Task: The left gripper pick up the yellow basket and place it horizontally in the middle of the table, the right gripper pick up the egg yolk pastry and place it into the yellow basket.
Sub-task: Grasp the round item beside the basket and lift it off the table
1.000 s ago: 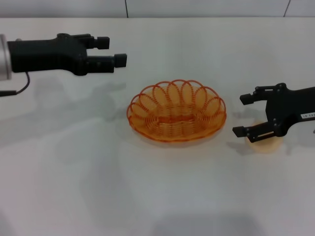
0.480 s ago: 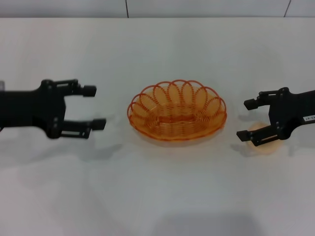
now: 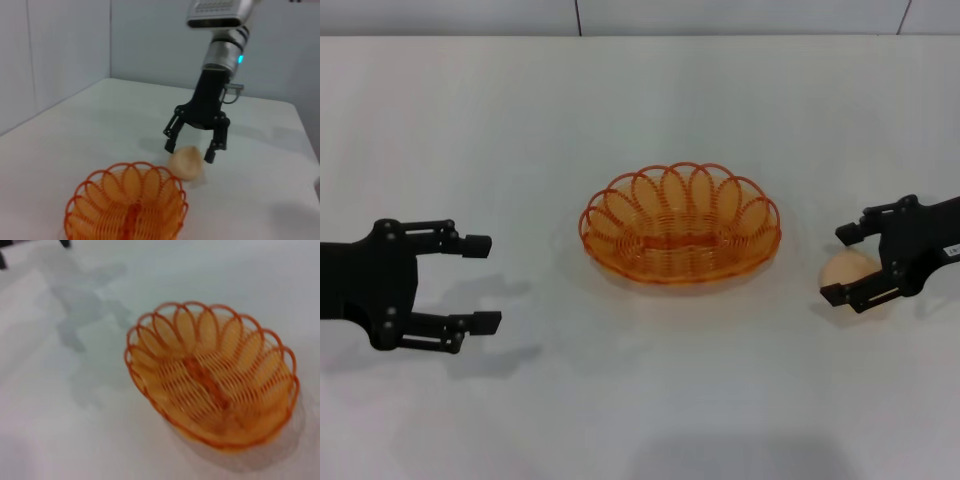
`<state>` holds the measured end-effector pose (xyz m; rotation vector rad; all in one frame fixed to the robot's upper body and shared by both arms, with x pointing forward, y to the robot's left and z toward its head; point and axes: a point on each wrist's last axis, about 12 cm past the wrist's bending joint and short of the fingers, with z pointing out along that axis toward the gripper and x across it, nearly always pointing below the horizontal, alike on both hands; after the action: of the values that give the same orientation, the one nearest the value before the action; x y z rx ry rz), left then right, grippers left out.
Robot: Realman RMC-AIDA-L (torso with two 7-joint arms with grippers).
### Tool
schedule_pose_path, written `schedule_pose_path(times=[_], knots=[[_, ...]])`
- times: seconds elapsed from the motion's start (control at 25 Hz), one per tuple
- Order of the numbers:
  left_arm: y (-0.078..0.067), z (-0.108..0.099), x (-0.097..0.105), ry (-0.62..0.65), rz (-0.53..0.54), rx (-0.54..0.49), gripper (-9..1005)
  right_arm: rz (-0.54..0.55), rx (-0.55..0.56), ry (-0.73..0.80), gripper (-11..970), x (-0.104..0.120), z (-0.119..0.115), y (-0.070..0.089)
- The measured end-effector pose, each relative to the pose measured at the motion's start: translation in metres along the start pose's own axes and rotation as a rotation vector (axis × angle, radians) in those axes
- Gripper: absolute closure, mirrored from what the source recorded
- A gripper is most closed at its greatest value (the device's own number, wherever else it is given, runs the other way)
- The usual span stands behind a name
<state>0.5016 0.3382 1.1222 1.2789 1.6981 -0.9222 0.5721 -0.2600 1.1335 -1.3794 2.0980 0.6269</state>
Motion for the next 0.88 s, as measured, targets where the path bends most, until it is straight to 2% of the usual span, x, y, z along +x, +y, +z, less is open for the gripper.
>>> schedule_pose_path(times=[0.72, 0.88], knots=[[-0.0006, 0.0000, 0.0053, 0.030, -0.016, -0.006, 178, 0.113, 0.022, 0.081, 211, 0.0001, 0.0029, -0.0078], [-0.0013, -0.0002, 0.0059, 0.030, -0.016, -0.008, 178, 0.115, 0.032, 0.078, 469, 0.0003, 0.0035, -0.0086]])
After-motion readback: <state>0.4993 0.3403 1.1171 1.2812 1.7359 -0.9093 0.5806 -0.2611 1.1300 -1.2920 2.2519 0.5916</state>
